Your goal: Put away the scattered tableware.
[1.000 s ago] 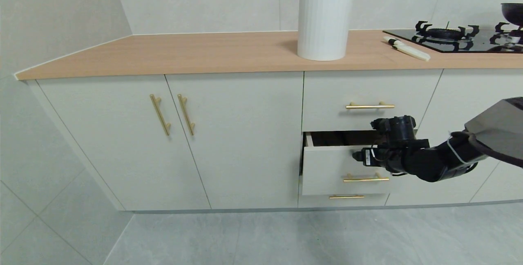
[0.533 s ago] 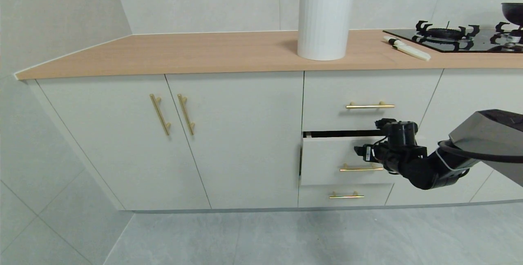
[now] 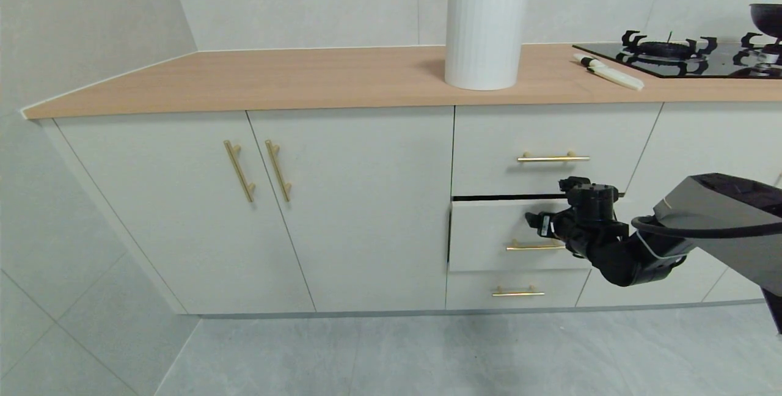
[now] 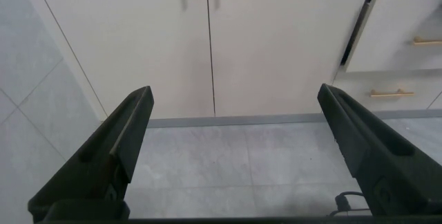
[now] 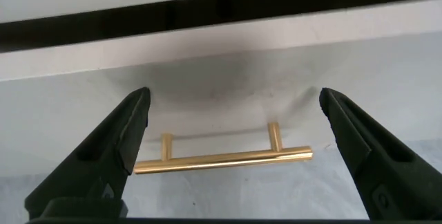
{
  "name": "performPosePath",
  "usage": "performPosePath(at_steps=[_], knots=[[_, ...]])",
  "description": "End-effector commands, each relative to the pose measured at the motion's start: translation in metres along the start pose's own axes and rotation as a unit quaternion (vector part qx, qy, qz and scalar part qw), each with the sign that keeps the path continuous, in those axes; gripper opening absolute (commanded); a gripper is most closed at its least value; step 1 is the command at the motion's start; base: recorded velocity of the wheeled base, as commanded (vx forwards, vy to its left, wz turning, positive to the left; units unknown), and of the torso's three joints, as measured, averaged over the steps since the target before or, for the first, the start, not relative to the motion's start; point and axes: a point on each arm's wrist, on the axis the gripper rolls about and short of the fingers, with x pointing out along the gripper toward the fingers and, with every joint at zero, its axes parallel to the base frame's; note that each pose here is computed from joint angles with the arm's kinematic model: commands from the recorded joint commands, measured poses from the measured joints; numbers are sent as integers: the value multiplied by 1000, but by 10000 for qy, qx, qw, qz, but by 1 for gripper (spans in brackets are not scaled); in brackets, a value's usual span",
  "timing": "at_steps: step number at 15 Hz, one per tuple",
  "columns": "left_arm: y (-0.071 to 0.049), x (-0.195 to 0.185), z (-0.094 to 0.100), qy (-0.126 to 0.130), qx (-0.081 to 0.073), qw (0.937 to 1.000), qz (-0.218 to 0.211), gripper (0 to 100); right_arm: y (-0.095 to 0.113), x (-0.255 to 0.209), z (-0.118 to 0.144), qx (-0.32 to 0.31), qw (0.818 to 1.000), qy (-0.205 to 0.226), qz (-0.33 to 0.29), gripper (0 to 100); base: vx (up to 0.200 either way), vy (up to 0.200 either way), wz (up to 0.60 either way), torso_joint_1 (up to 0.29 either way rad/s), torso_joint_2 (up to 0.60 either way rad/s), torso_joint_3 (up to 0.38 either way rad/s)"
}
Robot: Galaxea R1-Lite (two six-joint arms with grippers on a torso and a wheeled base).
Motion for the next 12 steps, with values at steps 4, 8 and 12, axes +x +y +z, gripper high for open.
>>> performPosePath(at_steps=[4, 8, 12], knots=[[0, 0, 0, 4, 8, 10000, 2, 100, -4, 18, 3, 273, 9993, -220, -131, 100, 0, 0, 0, 0, 0, 0], [0, 0, 0, -4, 0, 10000, 2, 100, -3, 26, 5, 454, 9982, -349, -185, 100, 0, 0, 0, 0, 0, 0], [0, 0, 0, 4, 0, 10000, 2, 100, -3, 28, 5, 460, 9980, -378, -210, 100, 0, 0, 0, 0, 0, 0]])
